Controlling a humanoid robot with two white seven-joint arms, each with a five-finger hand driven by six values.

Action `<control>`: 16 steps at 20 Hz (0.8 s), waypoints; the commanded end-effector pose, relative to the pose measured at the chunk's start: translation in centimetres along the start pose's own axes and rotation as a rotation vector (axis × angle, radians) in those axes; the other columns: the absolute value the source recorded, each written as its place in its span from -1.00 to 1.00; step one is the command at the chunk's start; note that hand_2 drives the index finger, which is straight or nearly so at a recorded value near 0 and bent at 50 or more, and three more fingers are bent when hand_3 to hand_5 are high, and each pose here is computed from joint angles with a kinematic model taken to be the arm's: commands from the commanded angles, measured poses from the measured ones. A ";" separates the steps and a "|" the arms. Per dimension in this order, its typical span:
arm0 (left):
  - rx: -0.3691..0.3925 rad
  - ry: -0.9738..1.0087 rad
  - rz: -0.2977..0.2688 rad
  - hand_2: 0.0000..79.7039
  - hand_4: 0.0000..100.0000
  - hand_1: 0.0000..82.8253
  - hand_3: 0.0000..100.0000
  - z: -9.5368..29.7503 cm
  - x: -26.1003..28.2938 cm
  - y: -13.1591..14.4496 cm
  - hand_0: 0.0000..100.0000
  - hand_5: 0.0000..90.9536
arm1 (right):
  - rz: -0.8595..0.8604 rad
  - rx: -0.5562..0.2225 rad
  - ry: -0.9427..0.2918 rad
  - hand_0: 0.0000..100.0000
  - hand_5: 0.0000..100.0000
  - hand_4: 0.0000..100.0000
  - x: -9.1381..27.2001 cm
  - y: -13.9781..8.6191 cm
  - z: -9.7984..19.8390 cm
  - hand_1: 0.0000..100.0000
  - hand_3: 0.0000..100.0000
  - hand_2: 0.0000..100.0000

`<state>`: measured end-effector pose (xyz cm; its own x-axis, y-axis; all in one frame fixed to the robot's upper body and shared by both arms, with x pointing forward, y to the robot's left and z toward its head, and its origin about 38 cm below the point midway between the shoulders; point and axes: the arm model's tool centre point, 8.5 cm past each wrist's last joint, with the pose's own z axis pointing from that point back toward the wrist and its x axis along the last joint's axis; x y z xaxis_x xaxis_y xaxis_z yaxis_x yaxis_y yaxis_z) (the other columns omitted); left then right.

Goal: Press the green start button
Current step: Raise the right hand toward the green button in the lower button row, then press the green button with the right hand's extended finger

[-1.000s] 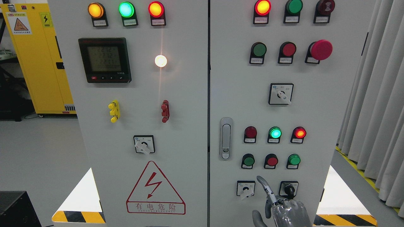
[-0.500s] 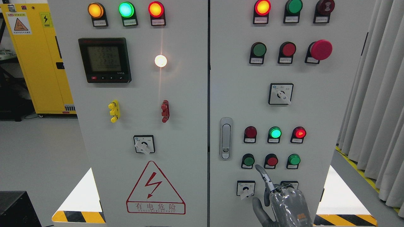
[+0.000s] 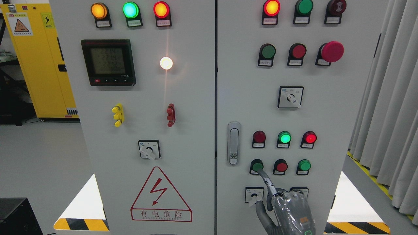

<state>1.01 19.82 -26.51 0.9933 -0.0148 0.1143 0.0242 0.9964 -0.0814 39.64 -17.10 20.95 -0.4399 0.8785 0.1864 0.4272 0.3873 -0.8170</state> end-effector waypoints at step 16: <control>-0.002 0.001 0.001 -1.00 -1.00 0.34 -1.00 0.0 0.0 -0.1 -0.76 -1.00 | -0.023 0.033 0.024 0.42 0.97 0.86 -0.8 1.5 -1.1 0.83 0.76 -1.00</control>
<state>1.04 19.82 -26.51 0.9933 -0.0152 0.1148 0.0247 0.9964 -0.0814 40.88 -16.91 20.69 -0.4356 0.8756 0.2087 0.4078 0.3987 -0.8214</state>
